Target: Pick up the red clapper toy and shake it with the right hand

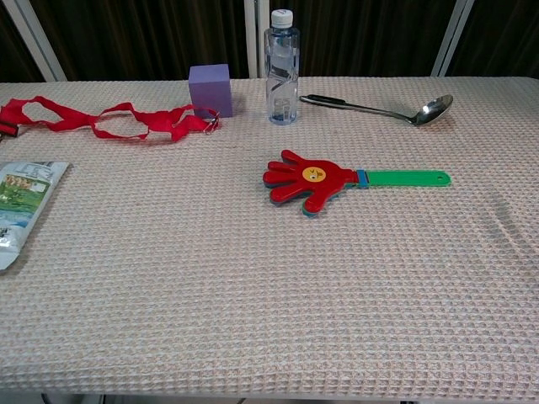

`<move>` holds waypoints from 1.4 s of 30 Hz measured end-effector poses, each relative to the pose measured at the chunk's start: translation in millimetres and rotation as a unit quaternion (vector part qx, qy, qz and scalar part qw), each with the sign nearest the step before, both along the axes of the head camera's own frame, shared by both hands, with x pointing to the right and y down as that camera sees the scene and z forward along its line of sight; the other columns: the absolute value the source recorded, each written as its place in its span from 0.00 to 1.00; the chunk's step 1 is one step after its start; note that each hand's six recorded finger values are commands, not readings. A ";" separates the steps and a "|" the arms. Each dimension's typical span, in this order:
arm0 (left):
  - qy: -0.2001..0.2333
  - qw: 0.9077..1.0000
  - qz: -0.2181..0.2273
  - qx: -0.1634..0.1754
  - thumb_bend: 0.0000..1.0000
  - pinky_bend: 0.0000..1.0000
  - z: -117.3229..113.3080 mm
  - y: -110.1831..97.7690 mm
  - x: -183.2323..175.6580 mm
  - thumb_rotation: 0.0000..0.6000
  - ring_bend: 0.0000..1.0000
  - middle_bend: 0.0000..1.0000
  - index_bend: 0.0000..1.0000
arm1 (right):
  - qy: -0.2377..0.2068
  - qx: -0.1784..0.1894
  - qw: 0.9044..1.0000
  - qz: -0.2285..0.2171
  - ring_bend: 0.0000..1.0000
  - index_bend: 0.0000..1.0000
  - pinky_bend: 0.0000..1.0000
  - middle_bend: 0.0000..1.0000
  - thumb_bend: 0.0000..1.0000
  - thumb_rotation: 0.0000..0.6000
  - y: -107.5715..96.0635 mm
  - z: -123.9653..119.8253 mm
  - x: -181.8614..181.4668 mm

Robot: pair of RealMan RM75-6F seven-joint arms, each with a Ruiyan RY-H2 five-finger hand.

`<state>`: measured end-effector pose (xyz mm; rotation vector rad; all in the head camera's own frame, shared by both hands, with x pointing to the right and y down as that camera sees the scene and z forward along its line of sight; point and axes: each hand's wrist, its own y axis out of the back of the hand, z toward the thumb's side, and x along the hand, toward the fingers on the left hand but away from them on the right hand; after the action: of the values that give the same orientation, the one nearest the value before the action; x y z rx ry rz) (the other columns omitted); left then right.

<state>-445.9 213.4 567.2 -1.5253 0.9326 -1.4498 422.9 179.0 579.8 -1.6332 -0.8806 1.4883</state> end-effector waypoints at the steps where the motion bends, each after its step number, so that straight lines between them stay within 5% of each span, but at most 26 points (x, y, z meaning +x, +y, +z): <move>1: 0.000 1.000 0.000 -0.001 0.14 0.01 0.1 0.9 -0.1 1.00 0.00 0.07 0.06 | -0.003 -0.007 1.000 -0.005 0.00 0.00 0.00 0.00 0.28 1.00 -3.9 2.6 -3.9; 15: 0.007 1.000 0.003 0.000 0.14 0.01 -2.2 6.8 2.7 1.00 0.00 0.07 0.06 | -0.027 -0.079 0.993 -0.080 0.00 0.00 0.00 0.00 0.27 1.00 -55.3 62.1 -99.4; 25: 0.002 1.000 -0.006 0.004 0.13 0.01 -7.6 5.6 -8.0 1.00 0.00 0.07 0.06 | -0.031 -0.117 0.989 -0.086 0.00 0.00 0.00 0.00 0.28 1.00 -70.2 114.2 -166.3; 42: 0.000 1.000 -0.016 0.007 0.12 0.01 -12.6 7.1 -18.0 1.00 0.00 0.07 0.06 | -0.038 -0.139 0.987 -0.078 0.00 0.07 0.00 0.00 0.28 1.00 -74.9 147.8 -237.9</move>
<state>-463.9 220.5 554.7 -1.5057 0.9691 -1.4627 185.0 104.2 727.6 -1.9244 -0.5872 1.4973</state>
